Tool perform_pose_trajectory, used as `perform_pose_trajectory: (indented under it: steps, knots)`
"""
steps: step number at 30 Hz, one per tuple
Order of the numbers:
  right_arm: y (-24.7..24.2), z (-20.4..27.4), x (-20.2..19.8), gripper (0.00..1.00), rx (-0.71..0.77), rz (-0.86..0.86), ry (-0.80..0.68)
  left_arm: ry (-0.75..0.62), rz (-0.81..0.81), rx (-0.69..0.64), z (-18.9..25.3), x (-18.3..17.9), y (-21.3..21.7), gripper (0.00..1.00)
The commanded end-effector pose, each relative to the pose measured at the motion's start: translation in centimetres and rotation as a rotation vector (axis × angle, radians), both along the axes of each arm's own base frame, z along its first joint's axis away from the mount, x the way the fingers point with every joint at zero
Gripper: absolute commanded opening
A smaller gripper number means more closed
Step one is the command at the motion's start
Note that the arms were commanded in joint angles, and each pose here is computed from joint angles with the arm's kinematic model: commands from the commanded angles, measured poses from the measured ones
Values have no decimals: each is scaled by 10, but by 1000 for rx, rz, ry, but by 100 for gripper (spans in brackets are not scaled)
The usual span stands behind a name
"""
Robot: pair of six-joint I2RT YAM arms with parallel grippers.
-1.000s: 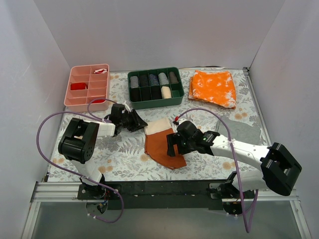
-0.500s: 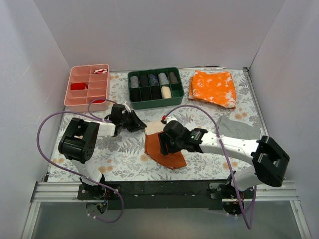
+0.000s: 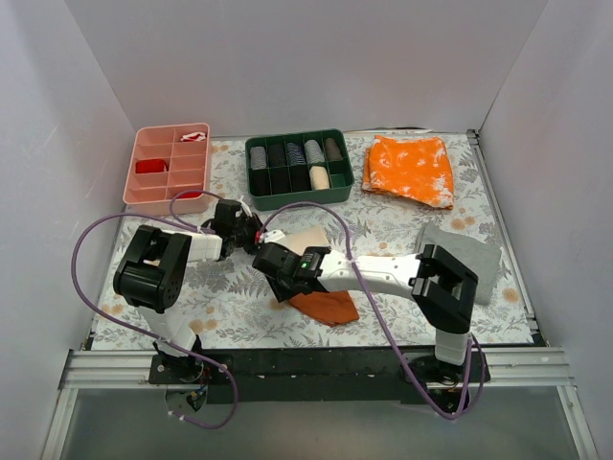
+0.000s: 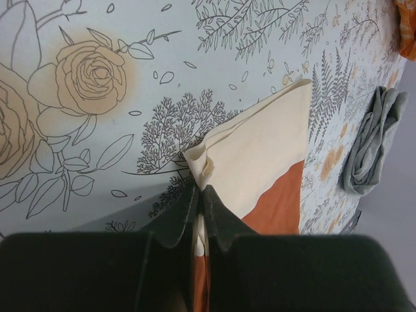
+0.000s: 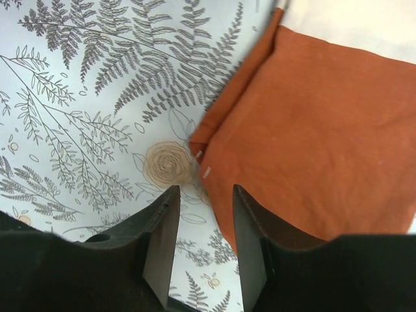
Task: Roll the underwear
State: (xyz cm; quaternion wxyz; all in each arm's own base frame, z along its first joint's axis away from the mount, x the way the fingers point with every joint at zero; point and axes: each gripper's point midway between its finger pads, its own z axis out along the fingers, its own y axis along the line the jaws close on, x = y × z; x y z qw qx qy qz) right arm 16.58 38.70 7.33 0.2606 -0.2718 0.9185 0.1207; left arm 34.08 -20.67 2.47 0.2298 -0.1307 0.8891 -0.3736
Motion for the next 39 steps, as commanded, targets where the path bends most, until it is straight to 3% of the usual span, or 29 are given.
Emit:
perform_pose_trajectory:
  steps: [1, 32, 39]
  knots:
    - [9, 0, 0, 44, -68, 10, -37, 6, 9, 17, 0, 4, 3, 0]
    - [29, -40, 14, 44, -211, 70, -72, 18, 12, 20, -1, 3, 4, 0]
    - [18, -58, 12, 38, -274, 52, -42, 16, 12, 25, 0, 2, 5, 0]
